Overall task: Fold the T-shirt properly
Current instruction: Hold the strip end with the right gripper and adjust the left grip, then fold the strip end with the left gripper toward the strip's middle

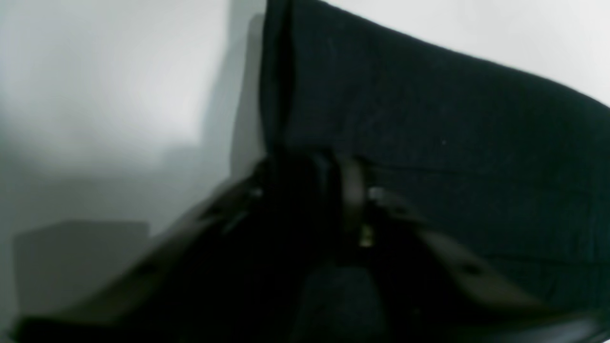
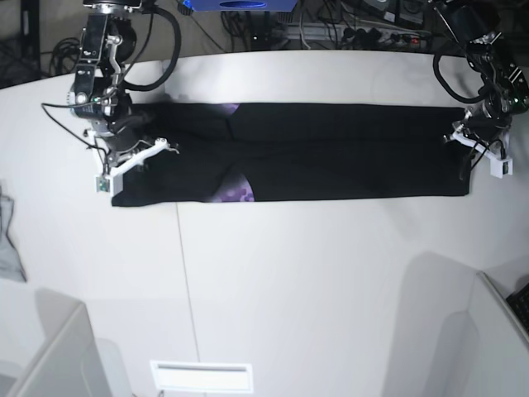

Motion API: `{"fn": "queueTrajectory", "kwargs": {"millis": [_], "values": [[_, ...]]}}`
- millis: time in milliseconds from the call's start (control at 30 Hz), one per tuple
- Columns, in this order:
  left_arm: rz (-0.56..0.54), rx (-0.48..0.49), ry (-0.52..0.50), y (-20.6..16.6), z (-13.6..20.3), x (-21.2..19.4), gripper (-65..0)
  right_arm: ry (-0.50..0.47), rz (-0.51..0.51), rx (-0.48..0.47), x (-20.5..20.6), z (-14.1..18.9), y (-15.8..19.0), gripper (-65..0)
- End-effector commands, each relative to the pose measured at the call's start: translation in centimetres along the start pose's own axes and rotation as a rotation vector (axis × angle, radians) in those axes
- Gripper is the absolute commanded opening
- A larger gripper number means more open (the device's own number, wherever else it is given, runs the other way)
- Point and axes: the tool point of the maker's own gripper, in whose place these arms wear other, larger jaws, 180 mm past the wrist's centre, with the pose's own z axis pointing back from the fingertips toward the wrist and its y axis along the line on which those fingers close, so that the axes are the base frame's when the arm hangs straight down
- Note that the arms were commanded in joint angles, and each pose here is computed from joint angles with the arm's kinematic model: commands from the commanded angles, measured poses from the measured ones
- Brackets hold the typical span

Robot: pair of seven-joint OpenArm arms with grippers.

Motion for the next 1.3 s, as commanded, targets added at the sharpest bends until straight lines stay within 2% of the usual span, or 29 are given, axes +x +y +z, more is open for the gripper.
{"fn": "queueTrajectory", "kwargs": {"millis": [0,67,233,367,467,567,733,900,1133,1267], "values": [[-0.016,0.009,0.002,0.3,0.3,0.5,-56.1,-0.047,0.003,0.005,1.4,0.3,0.1,-65.0],[-0.016,0.009,0.002,0.3,0.3,0.5,-65.0,-0.047,0.003,0.005,1.4,0.3,0.1,-65.0],[-0.014,0.018,-0.008,0.8,0.5,0.8,-65.0,-0.043,-0.001,0.003,0.9,0.4,0.0,-65.0],[-0.023,0.056,-0.034,2.5,1.5,2.2,-65.0,-0.033,-0.004,0.003,0.4,0.5,-0.1,-65.0],[-0.004,0.078,-0.077,3.4,2.2,3.6,-65.0,-0.032,-0.031,0.037,0.3,0.5,0.4,-65.0],[-0.056,0.122,-0.082,4.2,3.0,4.7,-65.0,-0.033,-0.059,0.077,0.4,0.6,1.1,-65.0],[-0.177,0.188,-0.096,3.9,4.4,6.0,-65.0,-0.031,-0.070,0.092,0.3,0.6,1.3,-65.0],[-0.233,0.184,-0.118,1.7,5.4,5.5,-65.0,-0.029,-0.073,0.087,0.2,0.7,1.2,-65.0],[-0.284,0.162,-0.168,-1.5,6.9,5.5,-65.0,-0.044,-0.112,0.037,0.6,1.0,-1.0,-65.0],[-0.357,0.100,-0.149,-4.6,6.4,4.8,-65.0,-0.048,-0.121,0.023,0.6,1.1,-1.6,-65.0]]}}
